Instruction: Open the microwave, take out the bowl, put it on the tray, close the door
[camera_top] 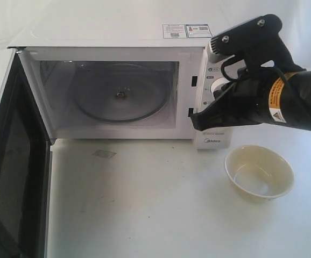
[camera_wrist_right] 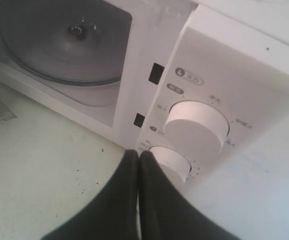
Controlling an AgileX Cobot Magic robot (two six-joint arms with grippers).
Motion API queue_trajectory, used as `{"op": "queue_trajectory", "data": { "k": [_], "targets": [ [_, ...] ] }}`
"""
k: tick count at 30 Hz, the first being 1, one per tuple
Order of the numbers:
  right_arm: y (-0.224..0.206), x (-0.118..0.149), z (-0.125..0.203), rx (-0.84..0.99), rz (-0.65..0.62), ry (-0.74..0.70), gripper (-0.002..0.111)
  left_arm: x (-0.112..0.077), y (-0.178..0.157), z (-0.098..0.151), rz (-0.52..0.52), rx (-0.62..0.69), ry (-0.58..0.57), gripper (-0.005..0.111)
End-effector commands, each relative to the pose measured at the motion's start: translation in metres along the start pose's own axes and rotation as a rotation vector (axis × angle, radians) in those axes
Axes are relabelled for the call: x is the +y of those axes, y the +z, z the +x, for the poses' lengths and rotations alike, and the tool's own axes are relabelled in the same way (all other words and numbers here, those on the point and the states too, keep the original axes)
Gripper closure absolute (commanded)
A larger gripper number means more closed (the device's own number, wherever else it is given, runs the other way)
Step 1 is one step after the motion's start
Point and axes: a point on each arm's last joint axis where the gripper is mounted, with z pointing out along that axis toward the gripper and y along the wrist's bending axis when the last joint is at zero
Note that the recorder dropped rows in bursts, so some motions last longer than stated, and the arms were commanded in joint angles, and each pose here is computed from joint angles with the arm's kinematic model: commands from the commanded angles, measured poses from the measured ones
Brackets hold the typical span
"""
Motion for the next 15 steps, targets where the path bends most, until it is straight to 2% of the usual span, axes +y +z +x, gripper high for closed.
{"op": "queue_trajectory", "data": {
  "k": [1,4,7,9,10,13,15],
  "targets": [
    [-0.015,-0.005,-0.007,-0.056,0.002,0.025,0.108,0.000,-0.001,-0.075,-0.005,-0.278,-0.058,0.107],
    [-0.023,-0.006,-0.011,-0.085,0.003,0.028,0.108,-0.006,-0.005,-0.131,0.031,-0.269,-0.024,0.107],
    [-0.026,-0.007,-0.012,-0.091,0.006,0.030,0.108,-0.013,-0.002,-0.183,0.081,-0.127,0.073,0.107],
    [-0.026,-0.008,-0.011,-0.085,0.012,0.030,0.108,-0.018,0.001,-0.201,0.139,0.072,0.148,0.107],
    [-0.026,-0.008,-0.011,-0.083,0.013,0.030,0.108,-0.021,0.001,-0.205,0.182,0.221,0.187,0.107],
    [-0.025,-0.008,-0.009,-0.076,0.017,0.030,0.108,-0.026,-0.003,-0.203,0.286,0.643,0.216,0.107],
    [-0.025,-0.009,-0.009,-0.071,0.022,0.030,0.108,-0.027,-0.004,-0.199,0.324,0.824,0.223,0.107]
  ]
}}
